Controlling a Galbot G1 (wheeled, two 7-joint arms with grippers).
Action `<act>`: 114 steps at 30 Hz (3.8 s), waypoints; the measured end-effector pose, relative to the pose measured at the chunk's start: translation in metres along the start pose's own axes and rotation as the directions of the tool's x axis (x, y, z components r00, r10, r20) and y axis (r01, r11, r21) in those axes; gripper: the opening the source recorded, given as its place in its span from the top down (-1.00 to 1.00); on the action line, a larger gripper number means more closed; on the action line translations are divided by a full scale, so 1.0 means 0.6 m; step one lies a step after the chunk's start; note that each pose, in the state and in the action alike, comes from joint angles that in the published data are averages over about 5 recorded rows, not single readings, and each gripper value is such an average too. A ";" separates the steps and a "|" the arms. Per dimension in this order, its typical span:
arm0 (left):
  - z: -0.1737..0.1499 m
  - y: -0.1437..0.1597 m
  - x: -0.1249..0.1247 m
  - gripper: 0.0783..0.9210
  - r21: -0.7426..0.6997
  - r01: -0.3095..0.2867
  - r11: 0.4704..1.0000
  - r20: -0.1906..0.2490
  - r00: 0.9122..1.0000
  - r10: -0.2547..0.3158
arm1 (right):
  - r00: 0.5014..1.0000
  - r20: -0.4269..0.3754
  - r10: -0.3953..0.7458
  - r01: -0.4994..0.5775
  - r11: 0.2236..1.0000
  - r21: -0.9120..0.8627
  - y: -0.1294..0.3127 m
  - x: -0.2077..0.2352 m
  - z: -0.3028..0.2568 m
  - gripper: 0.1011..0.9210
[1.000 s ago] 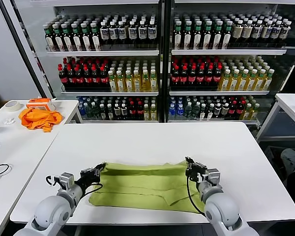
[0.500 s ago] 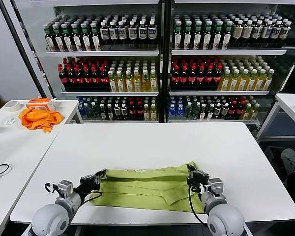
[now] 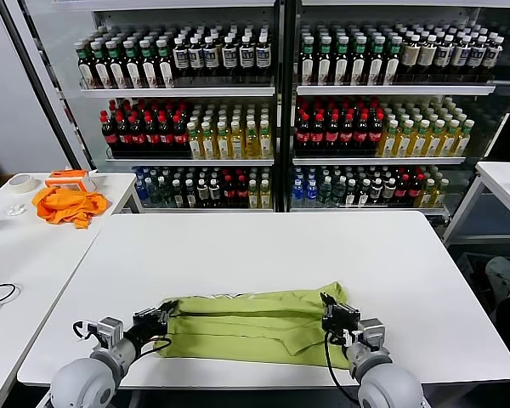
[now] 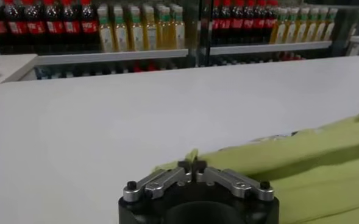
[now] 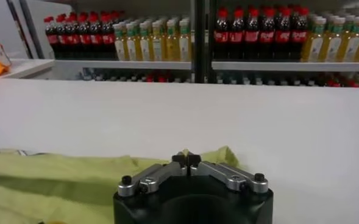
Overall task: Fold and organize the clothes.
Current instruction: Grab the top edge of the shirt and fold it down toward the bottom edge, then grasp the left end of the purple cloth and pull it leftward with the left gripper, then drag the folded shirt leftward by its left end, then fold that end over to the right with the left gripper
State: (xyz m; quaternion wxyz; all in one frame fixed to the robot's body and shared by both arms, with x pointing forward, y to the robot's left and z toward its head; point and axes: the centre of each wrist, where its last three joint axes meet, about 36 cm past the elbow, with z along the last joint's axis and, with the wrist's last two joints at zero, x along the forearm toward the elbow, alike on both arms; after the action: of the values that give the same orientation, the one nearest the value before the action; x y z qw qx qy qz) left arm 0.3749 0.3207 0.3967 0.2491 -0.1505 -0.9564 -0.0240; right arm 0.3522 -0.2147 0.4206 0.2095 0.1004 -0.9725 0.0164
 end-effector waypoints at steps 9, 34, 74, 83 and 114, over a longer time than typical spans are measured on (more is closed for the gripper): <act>-0.014 -0.003 0.015 0.09 -0.008 0.007 1.000 0.028 1.000 -0.006 | 1.000 -0.006 0.019 -0.019 1.000 0.014 0.001 0.027 0.007 0.51; 0.008 -0.127 -0.008 -0.59 0.182 0.230 0.956 -0.046 0.973 -0.226 | 0.997 0.017 0.075 -0.075 0.997 -0.007 0.031 0.087 0.020 -0.76; -0.026 -0.020 0.046 0.95 -0.151 0.602 0.784 0.048 0.797 -0.602 | 0.997 0.036 0.070 -0.068 0.996 -0.049 0.036 0.085 -0.010 -0.76; -0.085 -0.022 0.083 0.95 -0.083 0.588 0.804 0.085 0.809 -0.582 | 0.997 0.030 0.076 -0.074 0.996 -0.043 0.032 0.078 -0.011 -0.76; -0.107 -0.220 0.000 0.95 0.114 0.026 0.993 0.046 0.998 -0.031 | 0.995 0.017 0.098 -0.097 0.994 -0.043 0.037 0.076 -0.003 -0.76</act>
State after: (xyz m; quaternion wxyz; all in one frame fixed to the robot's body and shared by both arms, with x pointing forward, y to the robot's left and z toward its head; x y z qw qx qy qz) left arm 0.3654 0.1872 0.4567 0.2339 -0.1230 -0.9640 0.0305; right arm 0.3079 -0.2017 0.4409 0.2011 0.0485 -0.9784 0.0053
